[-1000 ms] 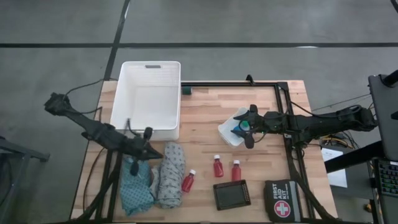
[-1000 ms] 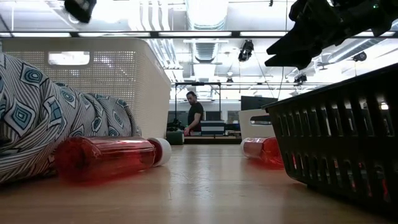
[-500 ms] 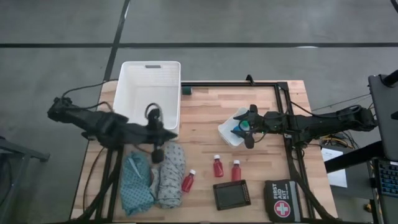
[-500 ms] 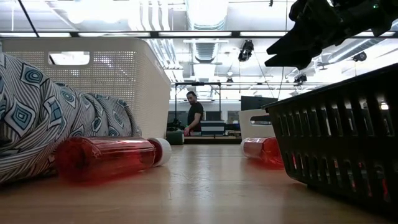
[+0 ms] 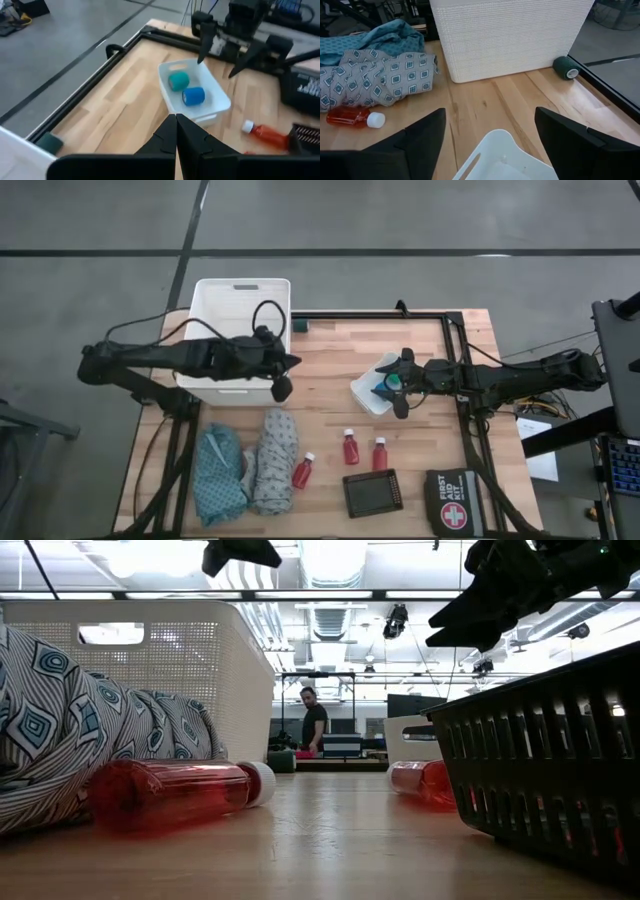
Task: Pick & place medical supplies in basket/bin
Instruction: Adjust the large white bin
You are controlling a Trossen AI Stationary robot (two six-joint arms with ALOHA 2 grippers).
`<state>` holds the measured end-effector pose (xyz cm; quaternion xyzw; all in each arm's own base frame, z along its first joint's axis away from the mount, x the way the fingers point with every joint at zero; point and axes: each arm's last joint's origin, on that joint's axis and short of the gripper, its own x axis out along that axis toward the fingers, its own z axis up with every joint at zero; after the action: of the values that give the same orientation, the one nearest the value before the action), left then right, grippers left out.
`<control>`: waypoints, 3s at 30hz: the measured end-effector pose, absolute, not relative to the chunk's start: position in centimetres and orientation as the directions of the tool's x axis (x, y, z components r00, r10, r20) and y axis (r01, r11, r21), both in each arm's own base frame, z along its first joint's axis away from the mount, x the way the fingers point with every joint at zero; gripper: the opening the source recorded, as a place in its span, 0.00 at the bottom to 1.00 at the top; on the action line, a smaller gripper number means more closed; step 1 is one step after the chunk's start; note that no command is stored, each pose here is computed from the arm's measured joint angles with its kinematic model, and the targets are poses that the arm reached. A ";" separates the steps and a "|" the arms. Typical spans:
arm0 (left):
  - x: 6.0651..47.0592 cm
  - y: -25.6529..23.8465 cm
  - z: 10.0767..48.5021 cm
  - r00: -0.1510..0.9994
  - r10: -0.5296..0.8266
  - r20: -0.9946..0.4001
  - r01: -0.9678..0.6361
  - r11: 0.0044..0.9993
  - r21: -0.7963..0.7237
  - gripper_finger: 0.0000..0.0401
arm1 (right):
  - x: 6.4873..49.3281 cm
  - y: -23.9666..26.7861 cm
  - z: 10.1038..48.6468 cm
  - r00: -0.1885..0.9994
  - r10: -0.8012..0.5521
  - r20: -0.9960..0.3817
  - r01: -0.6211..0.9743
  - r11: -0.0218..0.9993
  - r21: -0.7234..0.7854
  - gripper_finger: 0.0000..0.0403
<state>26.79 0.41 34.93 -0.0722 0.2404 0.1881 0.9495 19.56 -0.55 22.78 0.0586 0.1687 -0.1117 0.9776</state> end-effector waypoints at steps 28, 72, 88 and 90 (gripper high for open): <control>31.6 4.3 37.1 0.697 0.264 -0.667 -0.314 0.948 0.047 0.01 | 19.6 -0.5 22.8 0.918 -0.199 -0.343 0.238 0.968 0.077 0.77; 34.3 16.7 36.3 0.388 0.338 -0.857 -0.441 0.885 0.149 0.01 | 19.6 -0.5 22.8 0.918 -0.199 -0.342 0.238 0.968 0.077 0.74; 25.7 0.9 35.6 0.677 0.458 -0.576 -0.518 0.853 0.068 0.01 | 19.6 -0.5 22.8 0.918 -0.199 -0.342 0.238 0.968 0.077 0.76; 24.4 -0.3 34.5 0.672 0.518 -0.530 -0.577 0.814 0.064 0.01 | 19.6 -0.5 22.8 0.918 -0.199 -0.343 0.238 0.968 0.077 0.75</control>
<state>24.40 -0.32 34.53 -0.0544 0.2725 0.2999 0.9126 19.56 -0.54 22.79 0.0586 0.1685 -0.1117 0.9776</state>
